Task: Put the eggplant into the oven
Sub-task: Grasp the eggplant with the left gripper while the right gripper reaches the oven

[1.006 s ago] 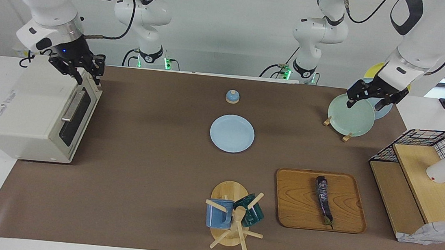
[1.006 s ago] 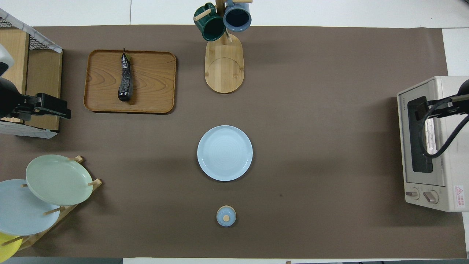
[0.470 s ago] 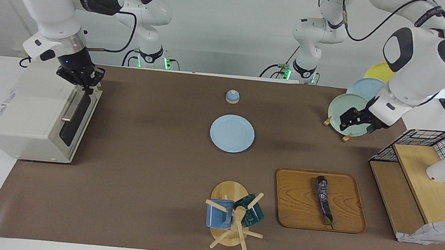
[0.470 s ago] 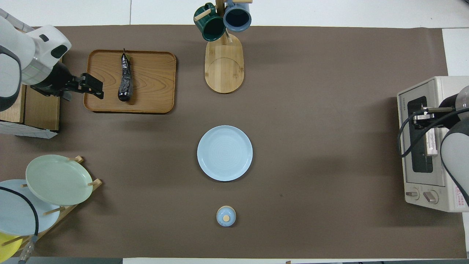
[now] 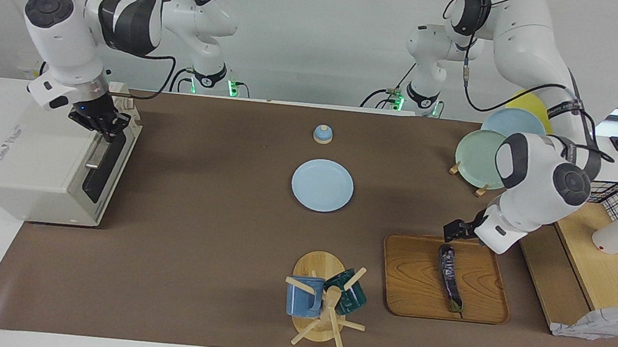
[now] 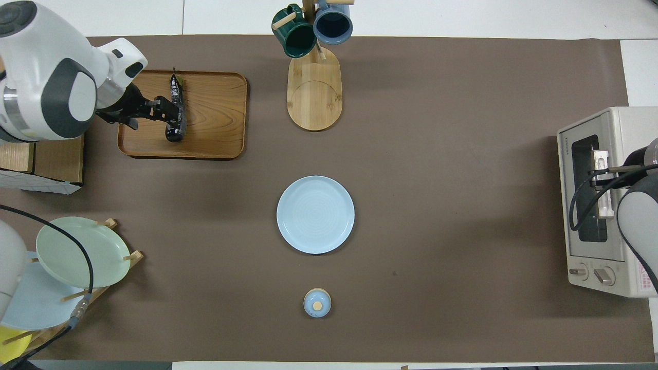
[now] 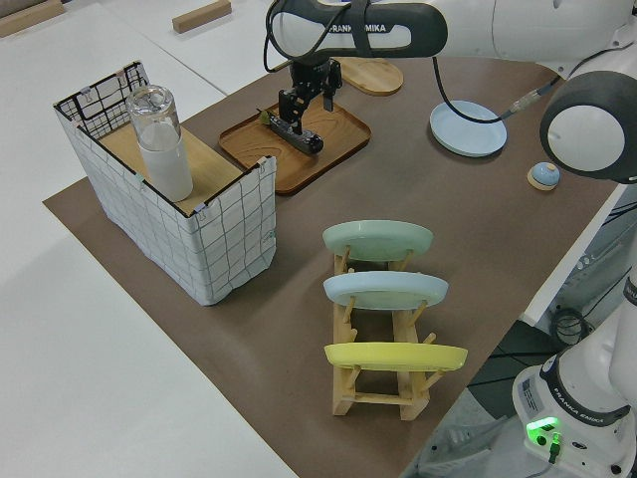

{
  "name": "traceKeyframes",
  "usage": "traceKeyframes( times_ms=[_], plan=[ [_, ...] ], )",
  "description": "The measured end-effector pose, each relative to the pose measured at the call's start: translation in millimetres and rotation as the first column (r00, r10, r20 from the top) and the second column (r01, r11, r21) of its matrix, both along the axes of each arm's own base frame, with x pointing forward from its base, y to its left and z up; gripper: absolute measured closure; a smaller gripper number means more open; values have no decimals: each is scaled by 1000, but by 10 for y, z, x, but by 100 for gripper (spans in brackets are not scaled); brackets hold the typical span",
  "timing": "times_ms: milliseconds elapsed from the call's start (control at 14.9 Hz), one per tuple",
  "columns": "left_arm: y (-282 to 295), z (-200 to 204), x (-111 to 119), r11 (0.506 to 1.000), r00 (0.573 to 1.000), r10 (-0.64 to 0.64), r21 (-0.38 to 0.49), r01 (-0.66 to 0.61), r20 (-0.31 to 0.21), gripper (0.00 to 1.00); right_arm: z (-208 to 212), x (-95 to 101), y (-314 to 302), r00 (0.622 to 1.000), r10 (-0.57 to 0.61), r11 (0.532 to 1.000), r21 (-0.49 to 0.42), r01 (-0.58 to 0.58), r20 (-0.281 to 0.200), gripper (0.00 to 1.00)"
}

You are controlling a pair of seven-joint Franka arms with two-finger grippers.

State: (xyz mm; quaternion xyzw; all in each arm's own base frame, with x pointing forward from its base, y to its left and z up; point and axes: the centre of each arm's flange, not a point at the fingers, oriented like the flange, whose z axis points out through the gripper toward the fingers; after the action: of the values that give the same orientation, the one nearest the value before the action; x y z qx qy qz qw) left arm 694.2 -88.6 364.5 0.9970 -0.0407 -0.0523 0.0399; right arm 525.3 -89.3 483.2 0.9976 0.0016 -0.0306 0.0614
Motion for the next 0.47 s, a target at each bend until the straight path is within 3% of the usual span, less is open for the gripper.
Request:
traceKeyframes(
  times_ms=[134,470],
  plan=[
    [-29,-221,79,1000,1000,-6,10,6,27,0,-50,-21,-18,1000,2,1000,-2,-2,-11,99],
    [-36,-529,35,998,999,-37,57,35,28,0,-152,-62,-21,999,1,1000,0,-1,-32,99]
  ],
)
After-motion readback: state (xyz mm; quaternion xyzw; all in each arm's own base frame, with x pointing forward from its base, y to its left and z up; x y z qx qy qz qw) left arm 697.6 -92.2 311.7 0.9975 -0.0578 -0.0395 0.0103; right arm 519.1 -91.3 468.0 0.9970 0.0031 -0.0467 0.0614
